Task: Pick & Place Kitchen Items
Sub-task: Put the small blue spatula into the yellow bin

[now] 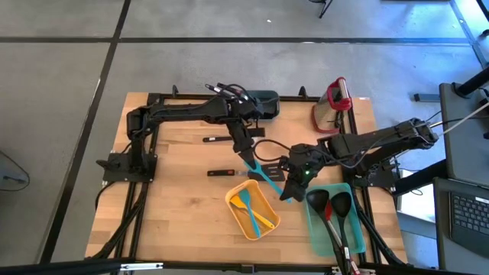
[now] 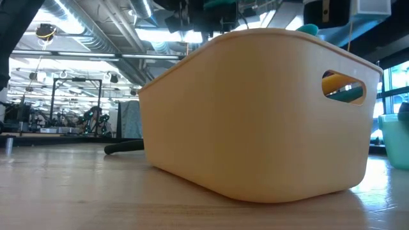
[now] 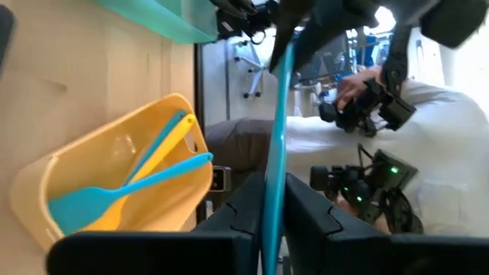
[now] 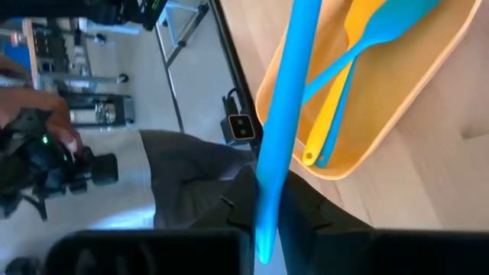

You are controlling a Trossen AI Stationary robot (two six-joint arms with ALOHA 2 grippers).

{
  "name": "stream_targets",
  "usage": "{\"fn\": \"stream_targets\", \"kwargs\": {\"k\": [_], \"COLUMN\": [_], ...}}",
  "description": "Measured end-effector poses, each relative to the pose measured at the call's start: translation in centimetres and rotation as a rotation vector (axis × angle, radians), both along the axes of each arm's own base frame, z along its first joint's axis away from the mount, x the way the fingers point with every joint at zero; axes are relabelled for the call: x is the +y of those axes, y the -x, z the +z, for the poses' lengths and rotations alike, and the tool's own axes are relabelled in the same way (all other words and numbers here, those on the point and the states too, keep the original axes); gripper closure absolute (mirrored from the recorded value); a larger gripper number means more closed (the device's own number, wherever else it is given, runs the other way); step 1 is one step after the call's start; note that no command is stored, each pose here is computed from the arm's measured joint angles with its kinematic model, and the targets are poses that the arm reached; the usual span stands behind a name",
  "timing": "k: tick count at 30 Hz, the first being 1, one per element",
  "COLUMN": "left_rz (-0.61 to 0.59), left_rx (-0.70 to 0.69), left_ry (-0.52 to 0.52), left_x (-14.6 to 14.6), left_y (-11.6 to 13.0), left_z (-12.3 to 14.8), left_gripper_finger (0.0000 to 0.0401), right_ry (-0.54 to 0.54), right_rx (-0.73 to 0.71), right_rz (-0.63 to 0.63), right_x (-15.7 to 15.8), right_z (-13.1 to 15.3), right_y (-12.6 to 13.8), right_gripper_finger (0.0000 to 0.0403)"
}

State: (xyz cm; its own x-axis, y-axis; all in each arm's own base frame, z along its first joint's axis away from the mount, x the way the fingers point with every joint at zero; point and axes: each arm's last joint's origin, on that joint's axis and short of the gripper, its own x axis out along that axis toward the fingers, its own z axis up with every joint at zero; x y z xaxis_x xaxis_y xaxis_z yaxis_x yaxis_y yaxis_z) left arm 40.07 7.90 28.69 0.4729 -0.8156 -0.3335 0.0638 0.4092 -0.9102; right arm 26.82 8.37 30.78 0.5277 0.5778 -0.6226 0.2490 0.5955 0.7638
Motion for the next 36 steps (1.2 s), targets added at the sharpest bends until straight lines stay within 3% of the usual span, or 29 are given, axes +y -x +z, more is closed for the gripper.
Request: {"fn": "stream_targets", "kwargs": {"k": [7, 12, 23, 27, 31, 36], "left_rz": [0.022, 0.117, 0.345, 0.438, 0.458, 0.404], "left_rx": [-0.018, -0.055, -0.261, -0.253, -0.229, -0.164], "left_ry": [0.008, 0.008, 0.002, 0.004, 0.0, -0.056], "left_x": [1.4, 4.7, 11.3, 13.3, 13.9, 12.3], "left_y": [0.2, 0.8, 2.6, 3.6, 4.3, 5.6], "left_z": [0.0, 0.5, 4.8, 5.2, 5.1, 4.8], "left_gripper_finger": [0.0318, 0.0294, 0.0272, 0.0269, 0.0275, 0.0289], "right_ry": [-0.054, -0.118, -0.176, -0.212, -0.28, -0.38], "right_rx": [0.043, 0.027, -0.047, -0.03, 0.001, 0.035], "right_rz": [-0.031, -0.006, -0.071, -0.106, -0.141, -0.155], "right_x": [1.0, 1.8, 3.1, 3.6, 4.6, 6.2], "right_z": [0.1, 0.6, 1.5, 1.7, 2.0, 2.5], "right_y": [0.2, 0.2, -0.1, 0.0, 0.2, 0.8], "right_gripper_finger": [0.0374, 0.0374, 0.0374, 0.0374, 0.0374, 0.0374]}}
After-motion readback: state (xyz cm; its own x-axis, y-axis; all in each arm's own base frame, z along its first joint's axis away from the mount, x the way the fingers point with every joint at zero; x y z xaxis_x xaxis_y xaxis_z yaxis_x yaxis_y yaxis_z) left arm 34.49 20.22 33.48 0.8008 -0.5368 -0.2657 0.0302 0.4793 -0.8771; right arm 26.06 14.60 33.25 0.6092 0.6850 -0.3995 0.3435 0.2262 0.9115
